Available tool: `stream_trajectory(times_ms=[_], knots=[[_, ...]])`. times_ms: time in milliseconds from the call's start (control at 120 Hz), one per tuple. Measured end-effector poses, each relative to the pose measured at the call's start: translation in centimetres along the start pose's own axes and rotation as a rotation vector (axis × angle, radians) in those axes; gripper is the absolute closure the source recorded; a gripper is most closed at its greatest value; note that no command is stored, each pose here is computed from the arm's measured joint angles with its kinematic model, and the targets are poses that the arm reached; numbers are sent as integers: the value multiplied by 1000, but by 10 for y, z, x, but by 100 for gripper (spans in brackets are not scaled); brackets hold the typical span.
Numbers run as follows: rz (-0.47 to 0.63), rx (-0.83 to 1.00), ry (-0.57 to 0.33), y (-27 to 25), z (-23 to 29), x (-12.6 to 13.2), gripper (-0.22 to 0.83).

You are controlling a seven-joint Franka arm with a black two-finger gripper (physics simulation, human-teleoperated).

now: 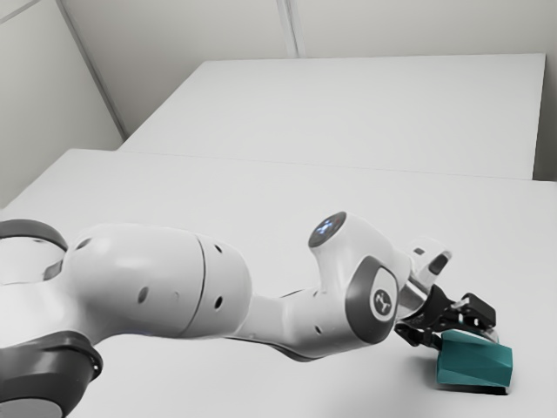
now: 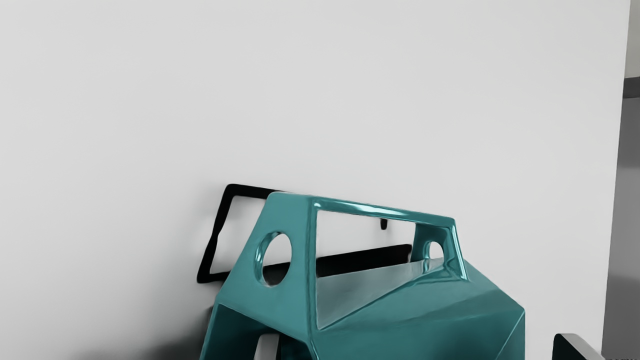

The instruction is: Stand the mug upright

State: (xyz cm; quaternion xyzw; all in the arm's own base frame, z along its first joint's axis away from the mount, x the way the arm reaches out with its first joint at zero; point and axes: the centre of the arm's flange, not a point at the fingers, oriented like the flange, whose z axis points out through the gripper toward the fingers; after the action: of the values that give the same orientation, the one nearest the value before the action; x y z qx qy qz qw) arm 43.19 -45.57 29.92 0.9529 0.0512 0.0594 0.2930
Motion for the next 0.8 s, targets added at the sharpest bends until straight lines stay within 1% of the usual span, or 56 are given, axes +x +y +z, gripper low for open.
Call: stream_trajectory(times_ms=[83,125,200,292,417,508,583,725,750,800], knots=[[8,-1,-2,1,2,-1,8],[12,-1,-4,2,2,-2,14],[18,-3,-5,4,2,-3,29],[32,-6,-1,9,1,-2,40],[54,-12,4,16,-1,-1,54],[64,-14,8,20,-3,-1,61],[70,-14,7,22,-3,-3,69],[79,-19,7,28,-5,-5,67],[83,-22,9,30,-5,-5,70],[96,-26,12,36,-8,-5,71]])
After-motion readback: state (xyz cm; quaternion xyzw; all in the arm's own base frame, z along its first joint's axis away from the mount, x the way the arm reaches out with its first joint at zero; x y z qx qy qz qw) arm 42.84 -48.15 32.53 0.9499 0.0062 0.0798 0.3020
